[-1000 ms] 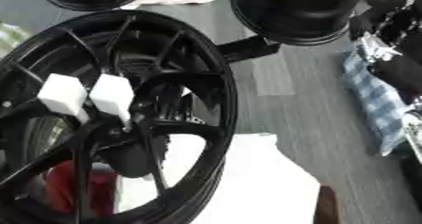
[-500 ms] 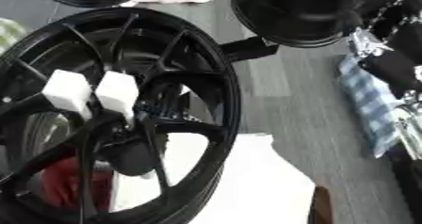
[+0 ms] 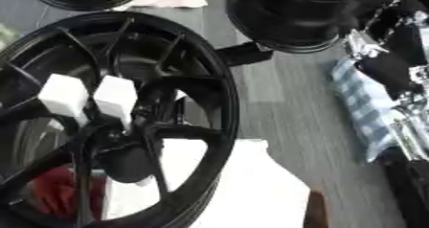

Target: Pull the pin out of the wheel hub.

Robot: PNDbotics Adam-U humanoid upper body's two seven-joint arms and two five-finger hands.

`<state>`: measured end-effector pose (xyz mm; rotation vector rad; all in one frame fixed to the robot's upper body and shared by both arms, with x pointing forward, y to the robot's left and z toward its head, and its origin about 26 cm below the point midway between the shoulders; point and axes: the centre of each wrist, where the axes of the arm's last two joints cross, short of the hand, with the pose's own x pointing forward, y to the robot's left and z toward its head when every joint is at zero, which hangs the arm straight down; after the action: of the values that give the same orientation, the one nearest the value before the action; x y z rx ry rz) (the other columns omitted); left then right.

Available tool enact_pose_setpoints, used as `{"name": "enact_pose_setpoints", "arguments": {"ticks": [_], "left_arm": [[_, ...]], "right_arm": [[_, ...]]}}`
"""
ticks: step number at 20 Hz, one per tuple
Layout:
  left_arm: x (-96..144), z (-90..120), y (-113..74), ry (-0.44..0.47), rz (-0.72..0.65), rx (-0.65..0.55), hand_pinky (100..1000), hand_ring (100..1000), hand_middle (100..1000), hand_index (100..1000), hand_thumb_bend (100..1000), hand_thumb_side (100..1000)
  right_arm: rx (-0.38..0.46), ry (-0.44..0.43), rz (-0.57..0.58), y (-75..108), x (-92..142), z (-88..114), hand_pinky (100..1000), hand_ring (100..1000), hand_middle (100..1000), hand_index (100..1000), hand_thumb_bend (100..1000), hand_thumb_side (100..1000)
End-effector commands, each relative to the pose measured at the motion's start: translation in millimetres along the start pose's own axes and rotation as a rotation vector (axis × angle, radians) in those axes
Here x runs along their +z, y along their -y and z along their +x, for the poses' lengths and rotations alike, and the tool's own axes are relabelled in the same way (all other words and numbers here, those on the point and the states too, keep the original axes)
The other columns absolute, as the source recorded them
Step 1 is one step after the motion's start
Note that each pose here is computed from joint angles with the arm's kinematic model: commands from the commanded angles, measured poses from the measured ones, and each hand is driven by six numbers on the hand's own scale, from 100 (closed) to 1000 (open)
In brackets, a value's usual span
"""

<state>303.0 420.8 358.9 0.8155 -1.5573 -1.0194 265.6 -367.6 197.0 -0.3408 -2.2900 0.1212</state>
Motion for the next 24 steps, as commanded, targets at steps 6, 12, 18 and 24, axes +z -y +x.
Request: {"name": "enact_pose_setpoints", "arguments": {"ticks": [6,12,18,24], "left_arm": [[5.5,0.6,-10.2,-0.037,0.011,-0.121,949,876,766,906,140,916],[6.2,-1.4,-11.3,-0.015,-0.015,-0.190,981,937,835,957,293,990],[5.4,-2.3,-11.3,-0.008,-0.015,-0.188,962,901,774,908,204,934],[6.7,16.4,-13.4,0.168,0.085,0.030,880,695,540,778,100,753]], "right_arm": [[0.013,0.034,0.002,3.1,-4.4,7.6,630,626,530,677,314,186],[0.009,0.032,0.000,2.7,-4.2,7.3,630,625,529,675,311,187],[0.006,0.032,-0.001,2.3,-4.2,7.3,629,624,529,675,311,186],[0.007,0.034,-0.003,2.7,-4.6,7.6,630,625,529,675,311,185]]}}
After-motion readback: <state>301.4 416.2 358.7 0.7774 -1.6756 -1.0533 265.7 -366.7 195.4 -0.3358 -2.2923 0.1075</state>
